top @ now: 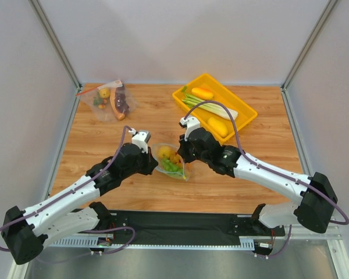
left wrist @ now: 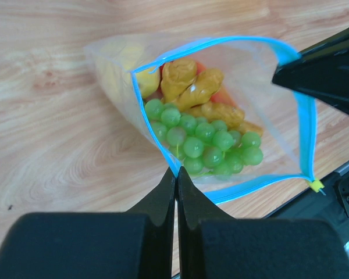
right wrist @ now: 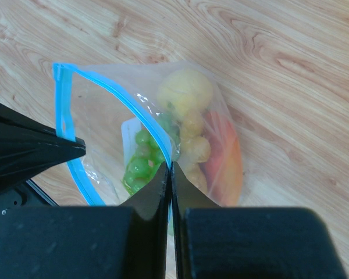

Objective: Open the zip-top bag and remove the fake food

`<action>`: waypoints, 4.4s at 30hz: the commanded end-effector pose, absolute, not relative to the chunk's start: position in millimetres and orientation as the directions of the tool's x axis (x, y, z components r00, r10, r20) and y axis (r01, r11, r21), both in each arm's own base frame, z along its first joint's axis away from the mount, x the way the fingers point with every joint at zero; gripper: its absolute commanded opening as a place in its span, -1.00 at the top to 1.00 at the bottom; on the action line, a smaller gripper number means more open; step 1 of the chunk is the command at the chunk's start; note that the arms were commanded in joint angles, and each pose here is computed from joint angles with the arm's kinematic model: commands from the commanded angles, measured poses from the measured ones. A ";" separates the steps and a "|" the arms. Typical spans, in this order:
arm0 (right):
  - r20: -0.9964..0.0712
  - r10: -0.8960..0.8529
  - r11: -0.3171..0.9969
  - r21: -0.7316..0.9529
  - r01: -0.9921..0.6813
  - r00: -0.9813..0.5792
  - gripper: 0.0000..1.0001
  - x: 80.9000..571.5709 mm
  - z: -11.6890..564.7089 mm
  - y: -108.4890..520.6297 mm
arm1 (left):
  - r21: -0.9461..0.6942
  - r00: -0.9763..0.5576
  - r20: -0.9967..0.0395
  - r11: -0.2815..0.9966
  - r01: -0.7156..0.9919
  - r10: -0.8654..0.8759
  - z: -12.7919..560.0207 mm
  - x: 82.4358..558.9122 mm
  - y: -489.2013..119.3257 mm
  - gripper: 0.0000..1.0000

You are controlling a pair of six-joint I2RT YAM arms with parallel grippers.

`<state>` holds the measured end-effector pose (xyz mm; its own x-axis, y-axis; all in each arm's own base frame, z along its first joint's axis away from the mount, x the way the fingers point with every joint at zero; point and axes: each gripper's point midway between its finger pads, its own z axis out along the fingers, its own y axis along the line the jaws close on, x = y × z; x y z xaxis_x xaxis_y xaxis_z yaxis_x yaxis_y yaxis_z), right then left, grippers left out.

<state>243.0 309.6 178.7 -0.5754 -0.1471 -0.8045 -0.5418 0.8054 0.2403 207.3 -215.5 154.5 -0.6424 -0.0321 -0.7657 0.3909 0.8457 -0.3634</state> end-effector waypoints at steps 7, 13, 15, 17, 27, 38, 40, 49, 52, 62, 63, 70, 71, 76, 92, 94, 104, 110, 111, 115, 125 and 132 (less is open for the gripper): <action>-0.808 -0.122 0.869 0.193 -0.455 -0.576 0.99 247.8 180.3 283.4 | -0.322 -0.591 -0.799 0.751 0.576 0.109 205.2 212.4 -226.3 1.00; -0.776 -0.137 0.911 0.145 -0.386 -0.616 0.99 251.4 161.1 272.2 | -0.318 -0.621 -0.754 0.710 0.628 0.212 190.6 208.4 -236.2 1.00; -0.773 -0.138 0.915 0.139 -0.378 -0.619 0.97 251.4 159.3 270.1 | -0.333 -0.633 -0.743 0.700 0.632 0.218 185.6 207.4 -239.6 1.00; -0.779 -0.137 0.908 0.148 -0.392 -0.612 0.80 250.2 164.3 271.6 | -0.344 -0.634 -0.742 0.687 0.640 0.218 185.0 206.7 -243.1 1.00; -0.886 -0.118 0.774 0.201 -0.601 -0.449 -0.39 220.7 242.8 293.8 | -0.343 -0.587 -0.781 0.642 0.686 0.211 201.2 202.3 -246.9 1.00; -0.859 -0.159 0.525 0.344 -0.779 -0.486 0.13 179.5 237.1 342.3 | -0.332 -0.552 -0.808 0.613 0.716 0.206 214.2 199.5 -248.5 1.00; -0.844 -0.178 0.546 0.343 -0.764 -0.506 0.16 183.3 225.5 344.7 | -0.334 -0.550 -0.809 0.610 0.718 0.205 215.1 198.7 -248.2 1.00; -0.790 -0.207 0.666 0.319 -0.674 -0.578 0.17 199.6 188.2 339.1 | -0.335 -0.538 -0.819 0.594 0.731 0.201 220.1 195.8 -248.8 1.00; -0.773 -0.215 0.674 0.324 -0.664 -0.596 0.14 198.3 177.8 339.2 | -0.340 -0.537 -0.820 0.585 0.736 0.199 222.1 194.6 -250.2 1.00; -0.748 -0.224 0.712 0.312 -0.629 -0.625 -0.07 191.5 150.9 346.4 | -0.355 -0.540 -0.820 0.572 0.740 0.189 222.6 194.5 -254.3 1.00; -0.745 -0.226 0.713 0.313 -0.628 -0.627 -0.09 190.6 149.4 347.0 | -0.353 -0.538 -0.821 0.573 0.740 0.189 222.3 195.1 -254.4 1.00; -0.728 -0.258 0.741 0.273 -0.614 -0.635 -0.33 189.4 129.7 348.8 | -0.366 -0.543 -0.822 0.568 0.737 0.175 223.7 195.5 -256.8 1.00; -0.721 -0.268 0.748 0.263 -0.610 -0.639 -0.34 189.5 123.0 348.9 | -0.368 -0.544 -0.821 0.567 0.737 0.173 223.7 195.3 -257.3 1.00; -0.713 -0.261 0.780 0.241 -0.578 -0.650 -0.33 195.2 103.1 347.6 | -0.378 -0.540 -0.827 0.557 0.740 0.156 229.6 193.6 -258.1 1.00; -0.780 -0.193 0.762 0.263 -0.592 -0.595 0.99 190.9 142.8 335.8 | -0.321 -0.599 -0.781 0.711 0.625 0.174 194.3 214.9 -239.0 1.00; -0.791 -0.178 0.759 0.269 -0.593 -0.585 0.99 190.4 150.4 332.2 | -0.313 -0.613 -0.769 0.727 0.612 0.185 187.1 217.6 -237.9 1.00; -0.851 -0.042 0.746 0.322 -0.583 -0.523 0.99 191.3 190.1 318.7 | -0.311 -0.625 -0.757 0.735 0.603 0.192 176.9 218.8 -237.5 1.00; -0.877 0.092 0.719 0.386 -0.578 -0.471 0.99 196.2 227.3 318.1 | -0.319 -0.635 -0.743 0.723 0.613 0.210 168.7 216.8 -240.6 1.00; -0.881 0.120 0.715 0.396 -0.576 -0.457 0.99 198.6 234.6 318.9 | -0.324 -0.636 -0.743 0.719 0.615 0.209 168.4 216.1 -241.5 1.00; -0.891 0.201 0.718 0.416 -0.558 -0.406 0.99 208.6 255.2 318.1 | -0.345 -0.633 -0.746 0.694 0.632 0.206 169.2 212.3 -246.3 1.00; -0.905 0.259 0.736 0.410 -0.538 -0.337 0.99 231.4 270.5 333.7 | -0.380 -0.630 -0.752 0.653 0.655 0.193 172.9 204.3 -251.5 1.00; -0.914 0.310 0.732 0.404 -0.548 -0.260 0.99 229.5 309.7 315.2 | -0.356 -0.648 -0.732 0.692 0.628 0.211 159.2 208.7 -245.6 1.00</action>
<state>223.3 322.5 237.6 -0.3839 0.1486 -0.9113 -0.5353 0.7684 0.3508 206.3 -242.9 158.1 -0.6523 0.2210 -0.7250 0.6277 0.6936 -0.3534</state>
